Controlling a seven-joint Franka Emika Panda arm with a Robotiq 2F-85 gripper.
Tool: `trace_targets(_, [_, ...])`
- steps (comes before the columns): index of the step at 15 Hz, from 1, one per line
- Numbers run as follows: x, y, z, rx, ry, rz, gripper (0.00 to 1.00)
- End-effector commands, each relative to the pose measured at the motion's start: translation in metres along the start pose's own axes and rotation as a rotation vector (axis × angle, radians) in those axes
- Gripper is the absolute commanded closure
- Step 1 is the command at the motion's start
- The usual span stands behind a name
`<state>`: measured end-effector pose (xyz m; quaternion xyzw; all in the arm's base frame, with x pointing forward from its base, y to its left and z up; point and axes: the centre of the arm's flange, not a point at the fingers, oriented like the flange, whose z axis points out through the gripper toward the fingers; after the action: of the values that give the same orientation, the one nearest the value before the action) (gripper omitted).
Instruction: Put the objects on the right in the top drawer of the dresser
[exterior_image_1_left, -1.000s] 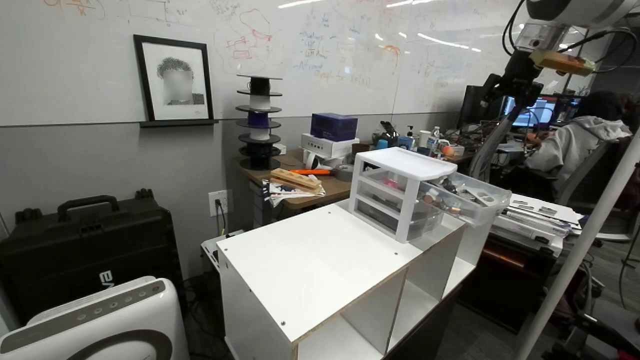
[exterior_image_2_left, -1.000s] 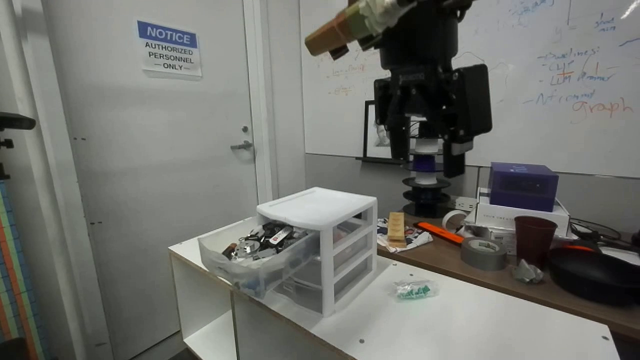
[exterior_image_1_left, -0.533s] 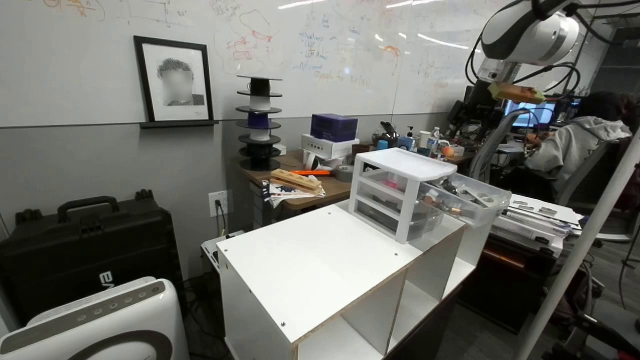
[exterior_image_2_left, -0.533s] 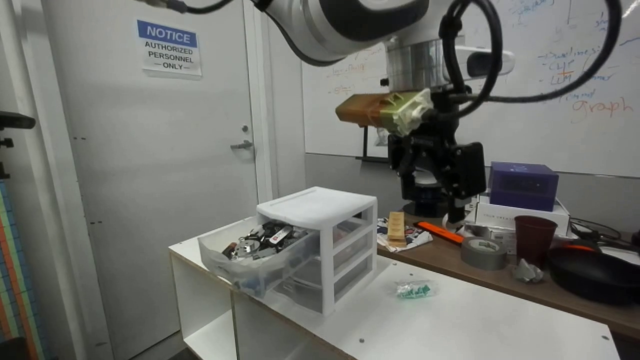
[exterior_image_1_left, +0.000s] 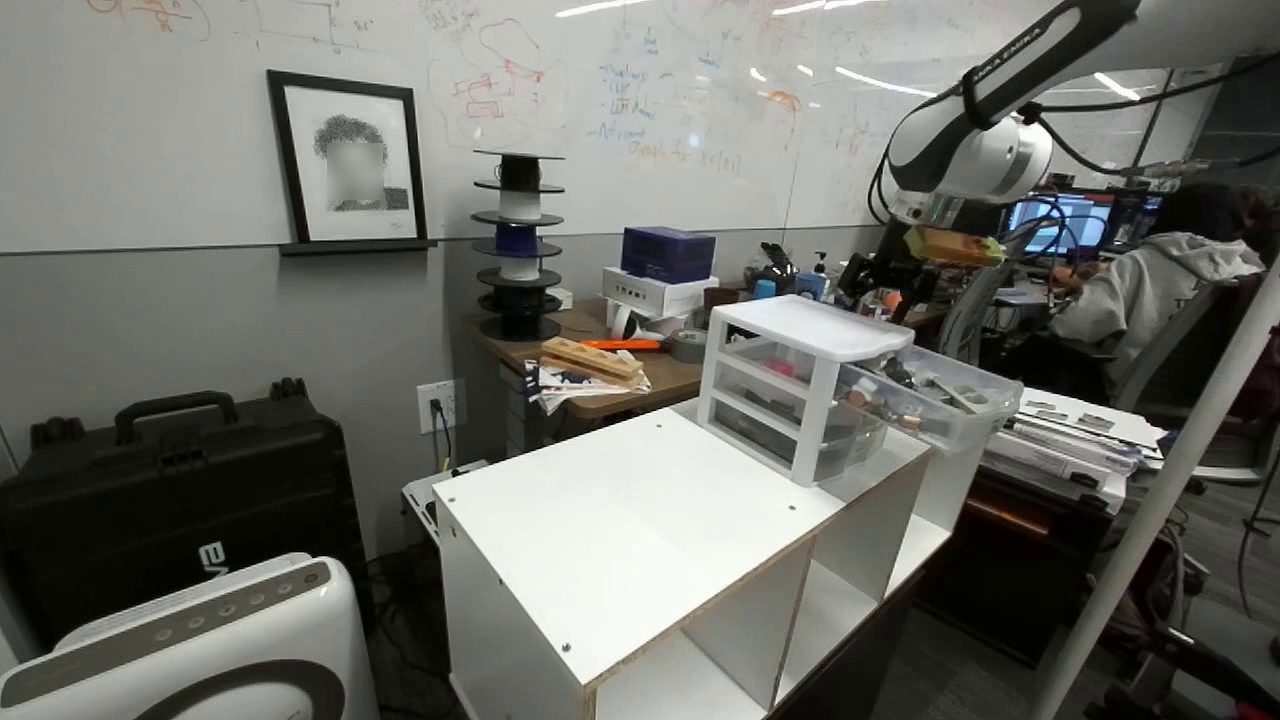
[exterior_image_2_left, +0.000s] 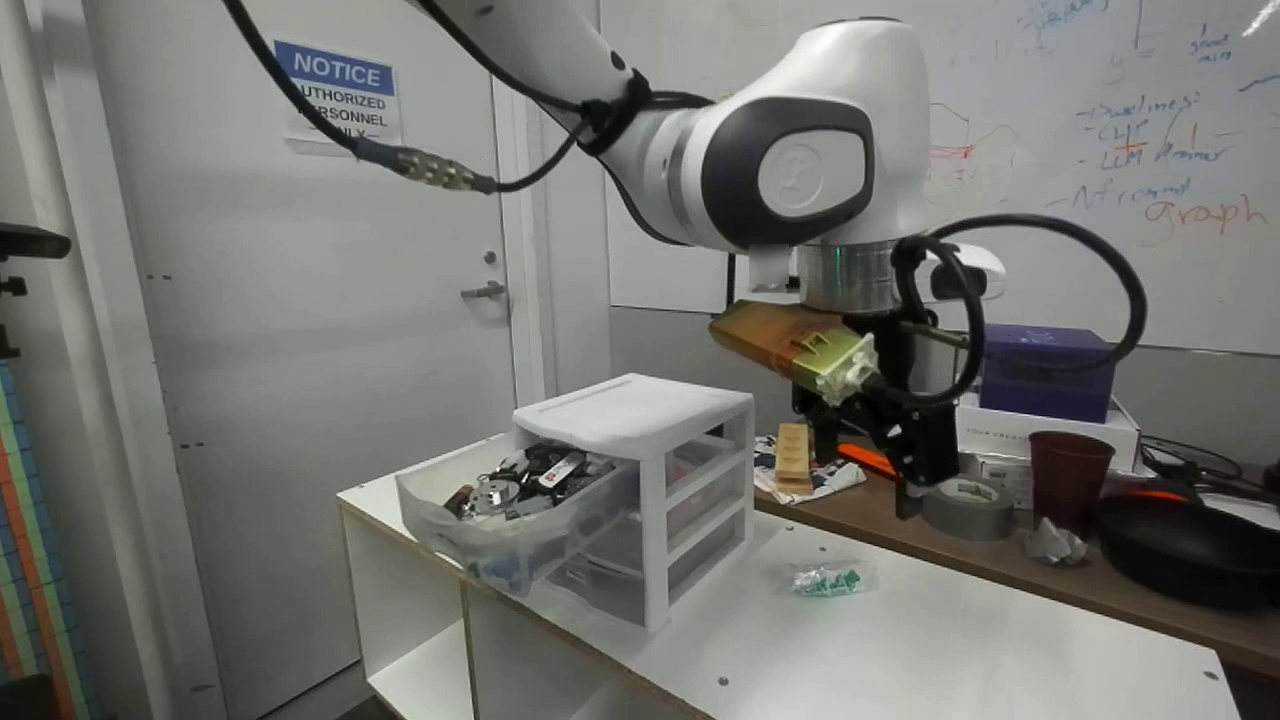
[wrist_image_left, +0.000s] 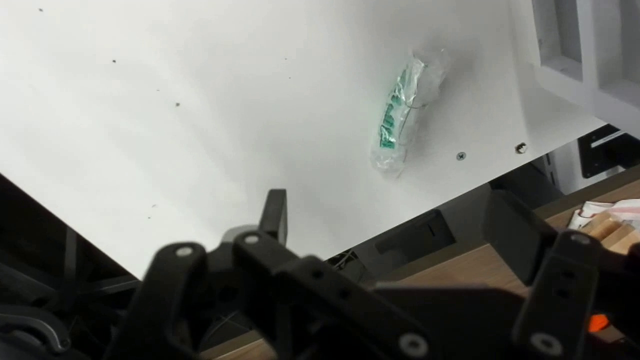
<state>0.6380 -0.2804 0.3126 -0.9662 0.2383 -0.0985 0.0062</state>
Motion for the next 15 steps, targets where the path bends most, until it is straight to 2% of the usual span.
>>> trace_targets(1, [0.03,-0.013,0.032,0.035,0.036,0.019,0.0])
trace_targets(8, [0.045,-0.035,0.084,0.086,0.008,0.066,0.0])
trace_targets(15, [0.024,-0.027,0.124,0.073,-0.065,0.079,0.0])
